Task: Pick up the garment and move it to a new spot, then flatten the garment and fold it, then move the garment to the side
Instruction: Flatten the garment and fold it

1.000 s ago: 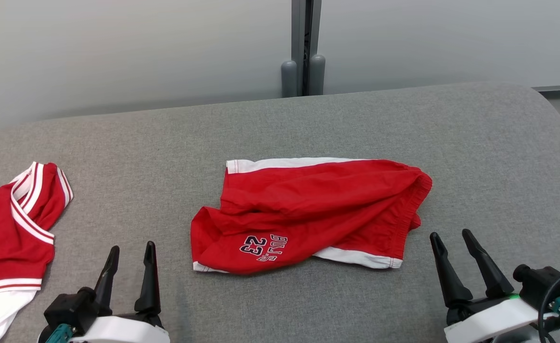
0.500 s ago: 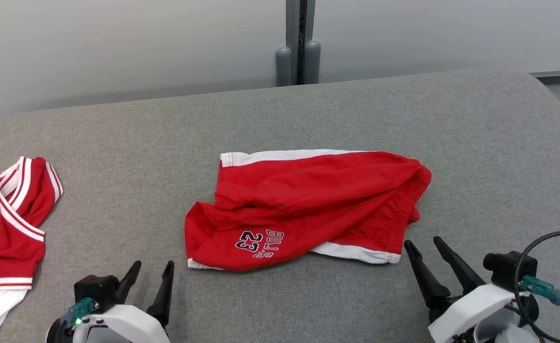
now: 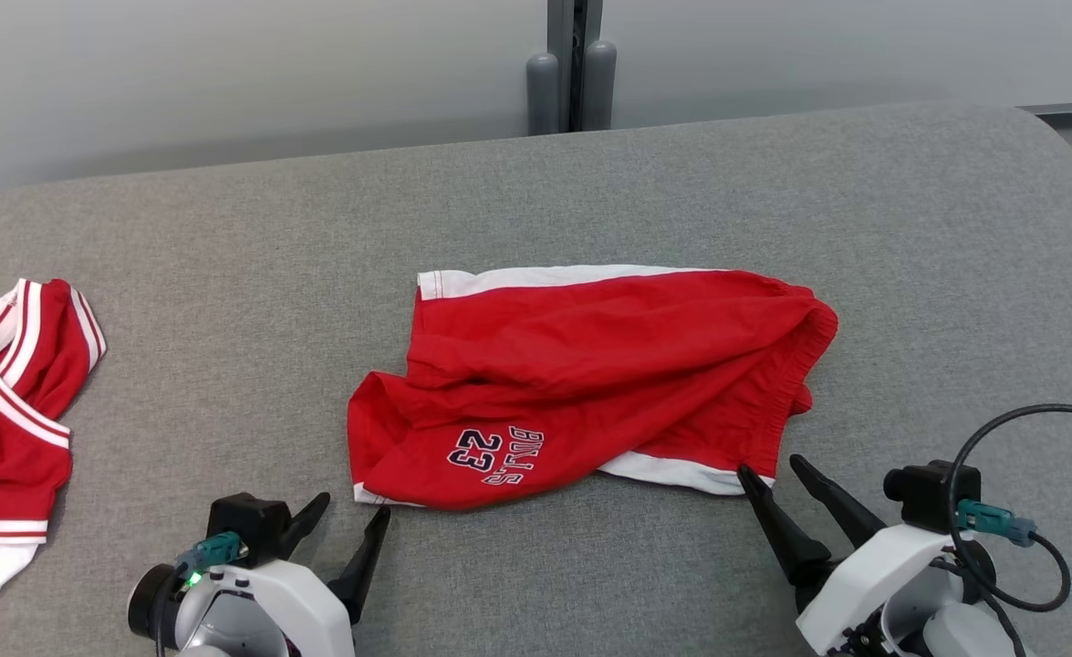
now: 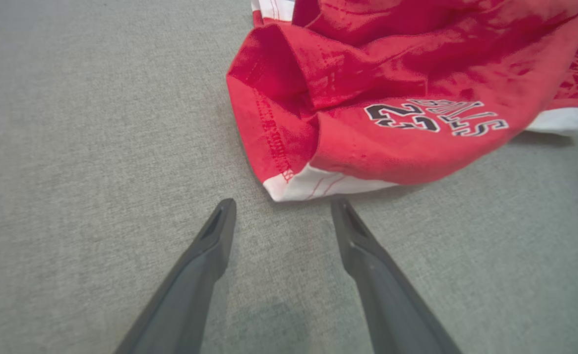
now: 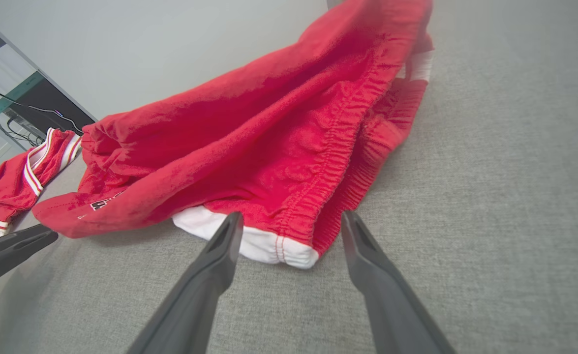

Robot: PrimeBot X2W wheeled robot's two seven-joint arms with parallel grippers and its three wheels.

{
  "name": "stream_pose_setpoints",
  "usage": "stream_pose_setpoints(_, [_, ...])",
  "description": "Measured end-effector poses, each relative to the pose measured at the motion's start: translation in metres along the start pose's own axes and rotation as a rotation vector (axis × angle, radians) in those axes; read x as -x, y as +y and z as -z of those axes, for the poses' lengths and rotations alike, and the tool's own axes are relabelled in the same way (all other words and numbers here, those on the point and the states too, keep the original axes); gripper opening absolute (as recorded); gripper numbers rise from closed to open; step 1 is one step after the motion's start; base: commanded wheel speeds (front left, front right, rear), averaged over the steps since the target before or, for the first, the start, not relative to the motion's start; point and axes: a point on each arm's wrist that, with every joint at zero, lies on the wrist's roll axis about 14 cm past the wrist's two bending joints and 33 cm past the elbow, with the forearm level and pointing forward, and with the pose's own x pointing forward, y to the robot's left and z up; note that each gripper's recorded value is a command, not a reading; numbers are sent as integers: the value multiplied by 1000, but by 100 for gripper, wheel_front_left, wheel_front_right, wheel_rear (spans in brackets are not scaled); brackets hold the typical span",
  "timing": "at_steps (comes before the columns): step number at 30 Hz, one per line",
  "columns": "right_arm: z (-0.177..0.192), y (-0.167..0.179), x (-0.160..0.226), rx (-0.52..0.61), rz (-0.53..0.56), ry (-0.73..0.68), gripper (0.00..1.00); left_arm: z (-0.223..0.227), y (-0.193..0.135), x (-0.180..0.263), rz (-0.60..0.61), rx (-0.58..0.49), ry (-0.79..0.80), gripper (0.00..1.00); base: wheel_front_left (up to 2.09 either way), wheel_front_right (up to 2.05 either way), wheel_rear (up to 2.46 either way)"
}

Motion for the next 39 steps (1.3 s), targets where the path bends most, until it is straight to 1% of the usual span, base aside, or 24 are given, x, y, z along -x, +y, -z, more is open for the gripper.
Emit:
stream_pose_setpoints(4, [2, -1, -7, -7, -4, 21, 100, -8, -12, -6, 56, -9, -7, 100, 0, 0, 0])
stream_pose_setpoints(9, [9, 7, -15, -20, -34, 65, 100, -7, -17, -11, 95, -8, 23, 100, 0, 0, 0])
stream_pose_setpoints(14, [19, 13, -16, -25, -64, 112, 100, -7, -15, -14, 106, -14, 31, 100, 0, 0, 0])
stream_pose_setpoints(20, [24, 17, -16, -24, -84, 126, 100, -10, -18, -16, 120, -18, 19, 100, 0, 0, 0])
stream_pose_setpoints(21, [25, 18, -16, -22, -88, 129, 100, -9, -18, -16, 122, -18, 22, 93, 0, 0, 0])
stream_pose_setpoints(22, [24, 19, -17, -23, -92, 125, 75, -8, -18, -15, 123, -18, 25, 75, 0, 0, 0])
stream_pose_setpoints(23, [23, 20, -17, -20, -98, 124, 47, -7, -19, -15, 125, -17, 25, 48, 0, 0, 0])
stream_pose_setpoints(24, [23, 21, -18, -16, -103, 123, 29, -7, -20, -15, 128, -17, 26, 11, 0, 0, 0])
stream_pose_setpoints(25, [24, 21, -17, -12, -106, 124, 0, -7, -20, -15, 130, -19, 26, 0, 0, 0, 0])
stream_pose_setpoints(30, [19, 25, -18, -8, -123, 100, 0, -16, -19, -15, 130, -25, -7, 0, 0, 0, 0])
stream_pose_setpoints(33, [19, 25, -15, -2, -127, 101, 0, -24, -19, -12, 129, -16, -38, 0, 0, 0, 0])
stream_pose_setpoints(39, [8, 27, -10, 5, -147, 68, 0, -40, -17, -2, 116, 9, -105, 0, 0, 0, 0])
